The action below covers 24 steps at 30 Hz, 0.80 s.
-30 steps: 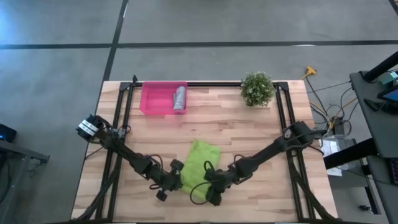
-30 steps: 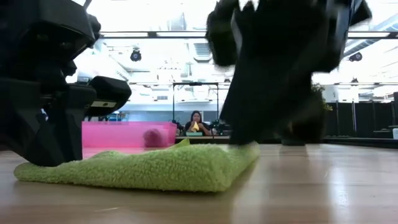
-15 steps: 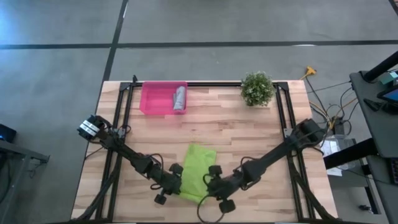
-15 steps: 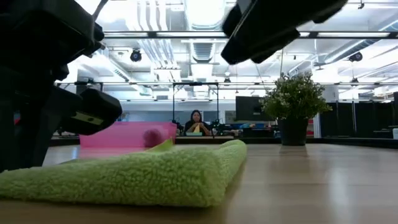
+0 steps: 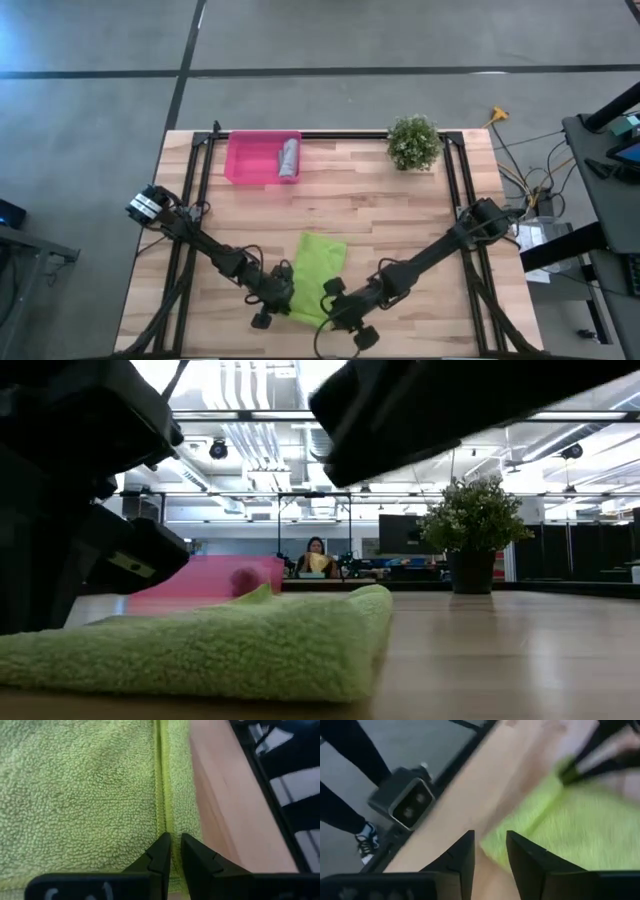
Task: Roll microfiber towels into tight, uniform cylinder then place into a basket
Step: Roll the green microfiber cloth
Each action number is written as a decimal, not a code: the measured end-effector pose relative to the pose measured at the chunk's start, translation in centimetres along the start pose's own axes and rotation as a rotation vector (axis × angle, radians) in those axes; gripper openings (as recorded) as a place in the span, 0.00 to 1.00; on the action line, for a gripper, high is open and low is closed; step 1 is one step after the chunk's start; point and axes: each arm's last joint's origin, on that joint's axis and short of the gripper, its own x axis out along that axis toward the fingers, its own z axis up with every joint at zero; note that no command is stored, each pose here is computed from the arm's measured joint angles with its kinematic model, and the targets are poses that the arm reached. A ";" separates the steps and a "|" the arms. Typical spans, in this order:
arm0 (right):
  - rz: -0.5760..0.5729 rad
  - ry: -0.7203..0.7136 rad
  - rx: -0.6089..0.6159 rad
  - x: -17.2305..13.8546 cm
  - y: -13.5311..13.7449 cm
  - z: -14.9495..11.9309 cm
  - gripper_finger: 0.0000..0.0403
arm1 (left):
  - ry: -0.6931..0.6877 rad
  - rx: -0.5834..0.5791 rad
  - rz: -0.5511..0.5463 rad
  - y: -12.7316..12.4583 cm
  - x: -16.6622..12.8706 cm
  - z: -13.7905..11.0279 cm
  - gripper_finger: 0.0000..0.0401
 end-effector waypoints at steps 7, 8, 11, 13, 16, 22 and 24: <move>-0.009 0.017 -0.056 1.2 -0.1 -0.9 0.38 | -0.011 -0.076 0.004 0.3 0.5 -0.1 0.08; -0.022 0.011 -0.070 1.4 -0.2 -0.9 0.40 | -0.012 -0.077 0.004 0.3 0.6 -0.1 0.08; -0.083 0.026 -0.119 2.2 -0.4 -1.1 0.44 | -0.014 -0.080 0.008 0.4 0.6 -0.1 0.08; -0.094 0.031 -0.128 2.7 -0.4 -1.1 0.45 | -0.019 -0.080 0.009 0.4 0.5 -0.1 0.08; -0.095 0.039 -0.163 3.5 -0.4 -1.0 0.44 | -0.026 -0.080 0.009 0.4 0.6 0.0 0.08; -0.153 0.122 -0.237 3.9 -0.4 -1.4 0.39 | -0.026 -0.093 0.010 0.4 0.6 0.0 0.08; -0.155 0.141 -0.264 3.8 -0.4 -1.6 0.38 | -0.028 -0.110 0.010 0.4 0.6 0.0 0.08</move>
